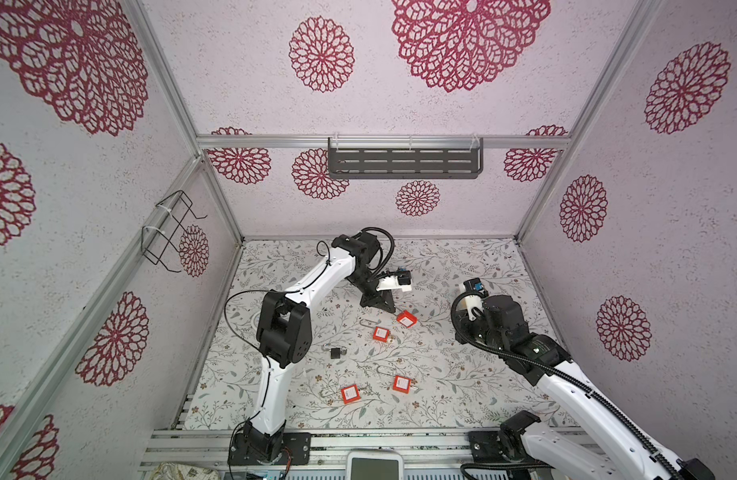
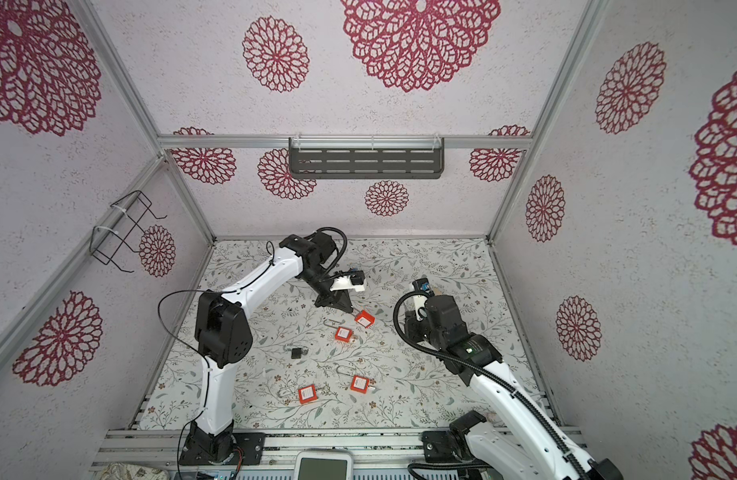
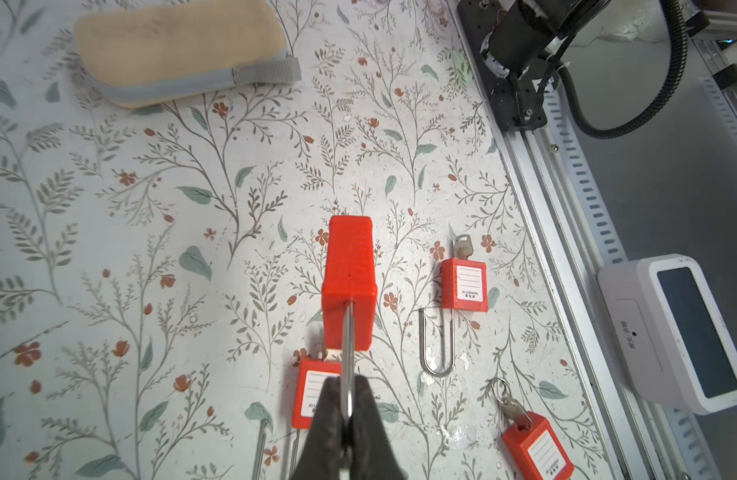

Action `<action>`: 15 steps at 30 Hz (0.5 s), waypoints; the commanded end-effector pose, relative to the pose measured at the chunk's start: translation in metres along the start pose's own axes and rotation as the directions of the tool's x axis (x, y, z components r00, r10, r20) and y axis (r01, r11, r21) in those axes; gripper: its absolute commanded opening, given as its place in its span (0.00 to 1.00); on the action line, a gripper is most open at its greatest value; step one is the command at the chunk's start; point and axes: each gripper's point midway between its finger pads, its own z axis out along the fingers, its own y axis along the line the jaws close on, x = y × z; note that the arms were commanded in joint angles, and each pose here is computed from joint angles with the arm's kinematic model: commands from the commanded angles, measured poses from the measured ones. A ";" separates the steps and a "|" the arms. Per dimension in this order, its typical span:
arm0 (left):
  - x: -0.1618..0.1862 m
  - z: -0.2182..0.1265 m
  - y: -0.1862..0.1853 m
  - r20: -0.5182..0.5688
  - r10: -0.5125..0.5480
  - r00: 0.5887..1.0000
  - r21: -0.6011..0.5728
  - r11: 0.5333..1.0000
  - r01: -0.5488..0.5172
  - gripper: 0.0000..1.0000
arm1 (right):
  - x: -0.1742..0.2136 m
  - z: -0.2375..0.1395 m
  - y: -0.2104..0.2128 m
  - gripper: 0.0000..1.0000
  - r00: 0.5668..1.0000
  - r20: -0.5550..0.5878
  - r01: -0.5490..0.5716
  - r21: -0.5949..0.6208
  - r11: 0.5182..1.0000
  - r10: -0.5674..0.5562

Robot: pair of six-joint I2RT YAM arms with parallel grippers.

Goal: Lock with the key

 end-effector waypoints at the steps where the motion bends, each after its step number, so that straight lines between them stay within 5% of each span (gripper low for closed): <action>1: -0.002 0.006 -0.002 -0.037 -0.014 0.999 0.017 1.000 0.015 0.00 | 0.001 -0.008 -0.012 0.00 0.999 0.022 -0.034 0.062 0.997 0.033; 15: 0.012 0.053 0.010 -0.203 -0.038 0.978 0.014 0.999 0.042 0.00 | 0.012 0.000 -0.009 0.00 0.999 -0.039 -0.002 0.047 0.999 0.003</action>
